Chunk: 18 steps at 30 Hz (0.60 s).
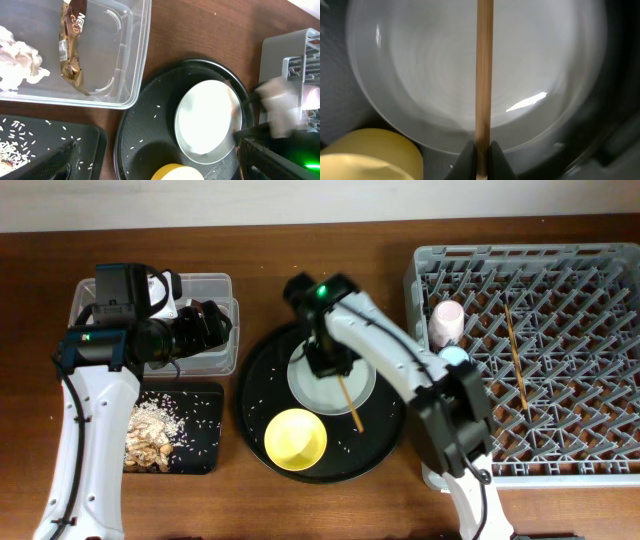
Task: Sort waste into correct bins and load items into the dishwasher rack
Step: 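Grasp the second chopstick on the white plate with the right gripper, then place the second chopstick upright in the dish rack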
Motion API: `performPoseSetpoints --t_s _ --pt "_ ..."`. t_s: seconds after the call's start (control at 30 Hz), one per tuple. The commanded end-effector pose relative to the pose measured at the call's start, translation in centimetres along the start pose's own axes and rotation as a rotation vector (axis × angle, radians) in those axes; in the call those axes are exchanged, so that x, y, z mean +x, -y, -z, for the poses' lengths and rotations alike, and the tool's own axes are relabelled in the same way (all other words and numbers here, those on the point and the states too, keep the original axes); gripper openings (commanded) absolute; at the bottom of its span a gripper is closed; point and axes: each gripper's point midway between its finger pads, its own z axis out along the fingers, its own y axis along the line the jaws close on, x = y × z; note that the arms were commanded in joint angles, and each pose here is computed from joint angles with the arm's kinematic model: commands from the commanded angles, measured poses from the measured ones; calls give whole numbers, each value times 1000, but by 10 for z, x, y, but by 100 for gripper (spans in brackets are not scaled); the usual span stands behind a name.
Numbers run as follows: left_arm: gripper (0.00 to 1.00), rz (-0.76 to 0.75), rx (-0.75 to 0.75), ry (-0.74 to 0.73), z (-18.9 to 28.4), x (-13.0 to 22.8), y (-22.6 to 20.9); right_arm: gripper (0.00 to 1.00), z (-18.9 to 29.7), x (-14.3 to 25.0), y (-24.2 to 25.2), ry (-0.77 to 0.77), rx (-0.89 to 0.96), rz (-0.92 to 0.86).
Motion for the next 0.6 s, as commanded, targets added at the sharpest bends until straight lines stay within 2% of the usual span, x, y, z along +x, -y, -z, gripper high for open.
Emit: performPoseSetpoints --t_s 0.0,0.2,0.37,0.57 --pt "99 -2 -8 -9 -3 2 -3 4 70 -19 62 169 96 -67" --pt "99 -1 -8 -9 -3 2 -3 4 106 -13 167 176 205 -181" --pt "99 -2 -8 -9 -3 2 -3 4 99 -4 244 144 220 -197" --pt "99 -1 -8 -9 -3 2 -3 4 89 9 312 127 233 -257"
